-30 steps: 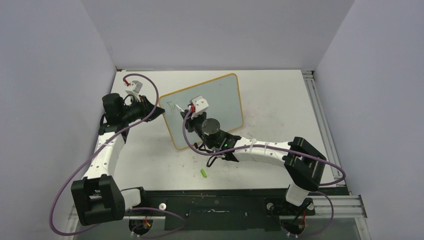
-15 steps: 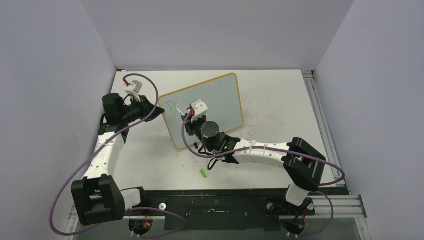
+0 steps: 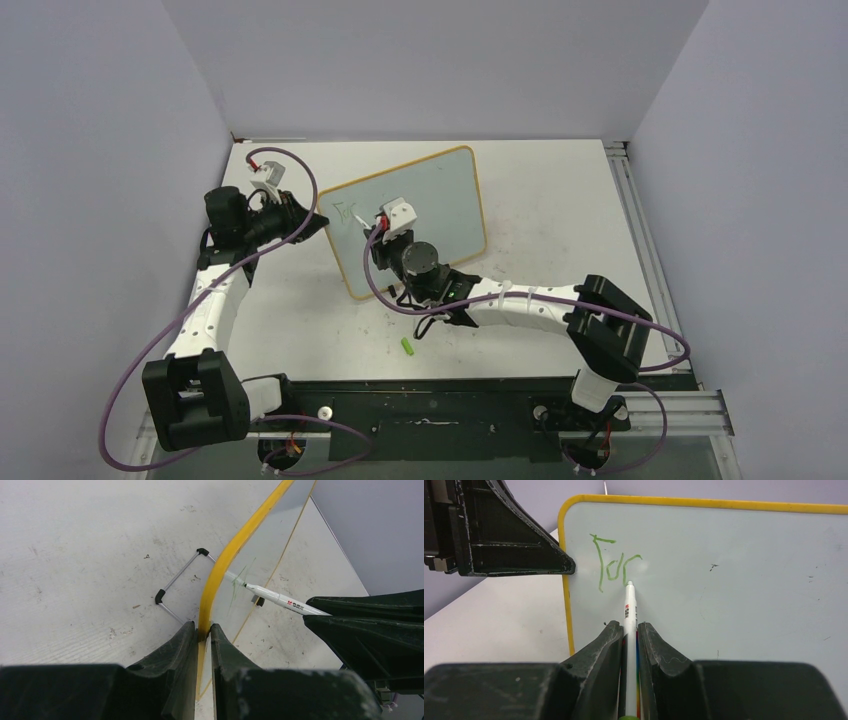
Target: Write a sentence on the whiteboard
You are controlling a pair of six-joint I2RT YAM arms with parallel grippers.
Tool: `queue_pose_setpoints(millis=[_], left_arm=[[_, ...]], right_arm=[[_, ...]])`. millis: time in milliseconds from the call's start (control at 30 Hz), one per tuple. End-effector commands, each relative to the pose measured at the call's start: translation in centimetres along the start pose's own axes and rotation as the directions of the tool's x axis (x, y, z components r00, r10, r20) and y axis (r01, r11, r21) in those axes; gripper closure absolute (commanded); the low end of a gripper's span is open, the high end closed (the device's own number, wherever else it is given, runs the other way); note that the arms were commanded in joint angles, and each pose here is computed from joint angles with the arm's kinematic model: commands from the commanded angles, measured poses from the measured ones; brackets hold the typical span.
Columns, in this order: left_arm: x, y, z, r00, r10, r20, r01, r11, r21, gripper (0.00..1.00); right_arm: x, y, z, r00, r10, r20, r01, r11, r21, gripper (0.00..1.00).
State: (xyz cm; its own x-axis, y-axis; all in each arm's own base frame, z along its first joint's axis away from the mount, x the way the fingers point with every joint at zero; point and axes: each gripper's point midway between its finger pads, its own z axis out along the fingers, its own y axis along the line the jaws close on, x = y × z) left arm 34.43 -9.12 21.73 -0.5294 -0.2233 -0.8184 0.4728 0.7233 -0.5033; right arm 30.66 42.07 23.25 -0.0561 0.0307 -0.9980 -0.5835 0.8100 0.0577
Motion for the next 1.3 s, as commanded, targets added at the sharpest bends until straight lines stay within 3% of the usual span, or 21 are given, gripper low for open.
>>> queue_pose_setpoints(millis=[0, 533, 1267], left_arm=[[-1.0, -1.1, -0.4, 0.999, 0.030, 0.013, -0.030, 0.999, 0.017, 1.00], [-1.0, -1.1, -0.3, 0.999, 0.030, 0.012, -0.030, 0.999, 0.018, 1.00], [-1.0, -1.1, -0.4, 0.999, 0.031, 0.014, -0.031, 0.999, 0.017, 1.00]], right_arm=[[-4.9, -1.5, 0.8, 0.993, 0.036, 0.116, -0.043, 0.997, 0.058, 0.95], [-6.9, -1.9, 2.1, 0.988, 0.028, 0.154, -0.038, 0.997, 0.063, 0.95], [-1.1, -1.0, 0.0, 0.999, 0.015, 0.033, -0.017, 0.998, 0.058, 0.95]])
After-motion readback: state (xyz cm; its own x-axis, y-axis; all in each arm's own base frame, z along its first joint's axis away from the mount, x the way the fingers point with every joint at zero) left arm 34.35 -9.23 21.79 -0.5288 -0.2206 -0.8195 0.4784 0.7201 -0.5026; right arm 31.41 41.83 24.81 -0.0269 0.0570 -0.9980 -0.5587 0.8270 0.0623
